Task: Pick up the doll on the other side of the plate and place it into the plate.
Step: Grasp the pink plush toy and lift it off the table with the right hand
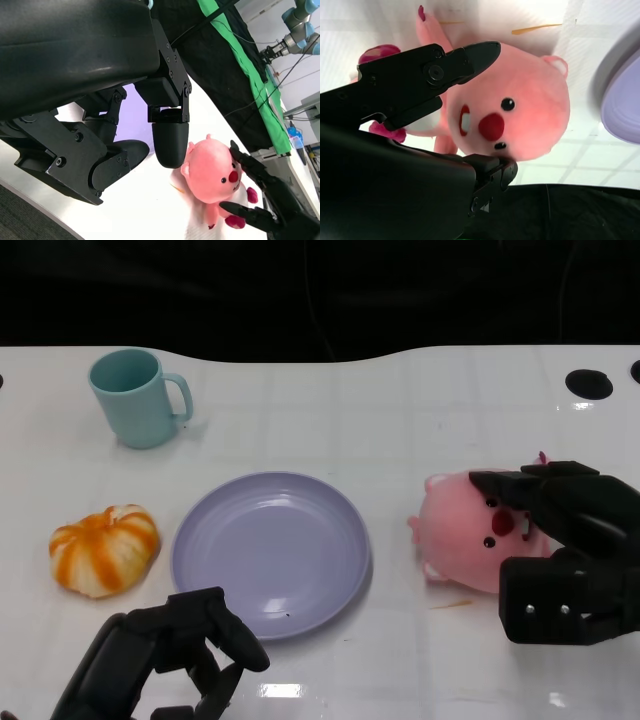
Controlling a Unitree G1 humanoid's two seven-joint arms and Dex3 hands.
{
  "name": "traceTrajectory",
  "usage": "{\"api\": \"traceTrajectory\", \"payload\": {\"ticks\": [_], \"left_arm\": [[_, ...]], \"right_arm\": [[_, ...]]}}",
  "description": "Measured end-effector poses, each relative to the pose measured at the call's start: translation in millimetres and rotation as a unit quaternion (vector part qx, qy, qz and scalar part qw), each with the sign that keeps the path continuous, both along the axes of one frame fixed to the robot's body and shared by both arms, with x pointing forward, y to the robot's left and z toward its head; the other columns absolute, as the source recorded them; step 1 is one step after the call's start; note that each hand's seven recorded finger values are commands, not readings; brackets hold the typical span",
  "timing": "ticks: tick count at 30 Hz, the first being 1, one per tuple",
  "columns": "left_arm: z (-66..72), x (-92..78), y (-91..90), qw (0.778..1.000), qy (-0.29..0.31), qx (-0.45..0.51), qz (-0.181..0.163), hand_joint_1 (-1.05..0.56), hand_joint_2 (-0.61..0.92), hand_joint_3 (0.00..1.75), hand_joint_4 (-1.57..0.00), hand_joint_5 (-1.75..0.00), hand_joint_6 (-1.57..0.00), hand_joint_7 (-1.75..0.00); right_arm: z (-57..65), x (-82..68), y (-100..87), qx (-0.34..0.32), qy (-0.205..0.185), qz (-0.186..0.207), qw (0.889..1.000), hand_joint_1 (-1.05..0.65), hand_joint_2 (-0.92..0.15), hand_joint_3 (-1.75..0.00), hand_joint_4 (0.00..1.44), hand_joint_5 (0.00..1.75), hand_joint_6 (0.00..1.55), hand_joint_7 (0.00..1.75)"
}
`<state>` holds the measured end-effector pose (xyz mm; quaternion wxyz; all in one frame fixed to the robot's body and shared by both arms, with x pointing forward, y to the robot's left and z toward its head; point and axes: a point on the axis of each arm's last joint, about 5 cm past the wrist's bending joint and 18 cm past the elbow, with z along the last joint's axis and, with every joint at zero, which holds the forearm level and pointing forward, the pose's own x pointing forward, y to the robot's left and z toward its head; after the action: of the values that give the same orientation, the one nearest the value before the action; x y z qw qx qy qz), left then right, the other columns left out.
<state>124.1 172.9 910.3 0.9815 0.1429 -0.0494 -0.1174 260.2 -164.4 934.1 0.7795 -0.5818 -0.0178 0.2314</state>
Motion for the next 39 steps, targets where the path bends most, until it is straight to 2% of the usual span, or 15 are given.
{"api": "traceTrajectory", "payload": {"ticks": [8,11,12,15,17,19,20,21,22,24,25,29,31,33,39], "left_arm": [[0.5,-1.9,-0.5,1.000,0.000,0.006,0.000,-0.05,0.53,1.08,-0.76,-1.52,-0.81,-1.15],[1.1,-3.2,-0.8,1.000,-0.001,0.006,0.000,-0.05,0.54,1.08,-0.77,-1.52,-0.81,-1.15],[1.1,-3.6,-1.0,1.000,0.000,0.006,0.000,-0.05,0.54,1.08,-0.77,-1.52,-0.81,-1.15],[0.9,-4.1,-1.0,1.000,0.000,0.005,0.000,-0.06,0.53,1.08,-0.77,-1.52,-0.81,-1.15],[1.2,-4.3,-1.1,1.000,0.000,0.005,0.000,-0.06,0.53,1.08,-0.77,-1.53,-0.81,-1.15],[1.8,-5.1,-1.1,1.000,0.001,0.005,0.001,-0.06,0.53,1.08,-0.76,-1.53,-0.82,-1.15],[2.0,-5.4,-1.1,1.000,0.000,0.004,0.001,-0.06,0.53,1.08,-0.76,-1.53,-0.82,-1.15],[2.1,-5.6,-1.1,1.000,0.001,0.004,0.002,-0.06,0.53,1.08,-0.77,-1.53,-0.82,-1.15],[2.1,-5.7,-1.1,1.000,0.001,0.004,0.002,-0.07,0.53,1.08,-0.77,-1.53,-0.82,-1.15],[2.2,-5.7,-1.1,1.000,0.001,0.005,0.002,-0.06,0.53,1.08,-0.77,-1.53,-0.81,-1.15],[2.2,-5.7,-1.1,1.000,0.001,0.005,0.002,-0.07,0.53,1.08,-0.77,-1.53,-0.81,-1.15],[2.4,-5.7,-1.1,1.000,0.002,0.007,0.002,-0.07,0.53,1.07,-0.77,-1.52,-0.81,-1.15],[2.4,-5.7,-1.1,1.000,0.002,0.007,0.002,-0.08,0.53,1.07,-0.77,-1.52,-0.82,-1.15],[2.4,-5.7,-1.1,1.000,0.002,0.007,0.002,-0.08,0.53,1.07,-0.77,-1.52,-0.82,-1.15],[2.5,-4.9,-1.2,1.000,0.002,0.007,0.002,-0.08,0.54,1.06,-0.78,-1.52,-0.82,-1.15]], "right_arm": [[-16.6,24.6,11.9,-0.015,0.011,-0.010,1.000,-0.77,-0.90,0.00,0.12,0.25,0.23,0.02],[-21.2,31.3,16.5,-0.012,0.006,-0.017,1.000,-0.64,-0.89,0.00,0.35,0.22,0.43,0.04],[-23.5,32.3,17.8,-0.007,0.000,-0.022,1.000,-0.54,-0.88,0.00,0.56,0.23,0.60,0.06],[-30.2,33.3,21.3,0.026,-0.018,-0.035,0.999,-0.36,-0.86,0.00,0.85,0.30,0.83,0.11],[-33.2,33.4,22.1,0.063,-0.026,-0.044,0.997,-0.24,-0.86,-0.01,0.79,0.97,0.94,0.25],[-35.8,33.0,21.5,0.088,-0.039,-0.051,0.994,-0.17,-0.88,-0.03,0.74,1.47,0.89,0.60],[-37.3,32.6,21.5,0.094,-0.046,-0.052,0.993,-0.16,-0.88,-0.04,0.73,1.56,0.86,0.71],[-38.4,32.2,21.5,0.099,-0.052,-0.051,0.992,-0.14,-0.87,-0.15,0.79,1.46,0.90,0.76],[-39.2,31.9,21.8,0.102,-0.056,-0.050,0.992,-0.13,-0.76,-0.39,0.81,1.42,0.93,0.75],[-39.8,31.7,21.8,0.111,-0.058,-0.049,0.991,-0.15,-0.52,-0.95,0.88,1.57,1.02,0.84],[-39.9,31.6,21.9,0.113,-0.059,-0.047,0.991,-0.15,-0.48,-1.02,0.88,1.63,1.03,0.87],[-40.8,30.7,23.4,0.118,-0.072,-0.037,0.990,-0.19,-0.54,-0.86,0.83,1.74,0.88,1.15],[-40.9,30.6,23.9,0.119,-0.077,-0.037,0.989,-0.18,-0.52,-0.95,0.86,1.74,0.80,1.40],[-40.6,30.4,24.6,0.122,-0.083,-0.035,0.988,-0.17,-0.49,-1.04,0.88,1.75,0.76,1.54],[-41.5,27.0,25.7,0.136,-0.100,-0.031,0.985,-0.13,-0.39,-1.25,0.91,1.75,0.74,1.66]]}}
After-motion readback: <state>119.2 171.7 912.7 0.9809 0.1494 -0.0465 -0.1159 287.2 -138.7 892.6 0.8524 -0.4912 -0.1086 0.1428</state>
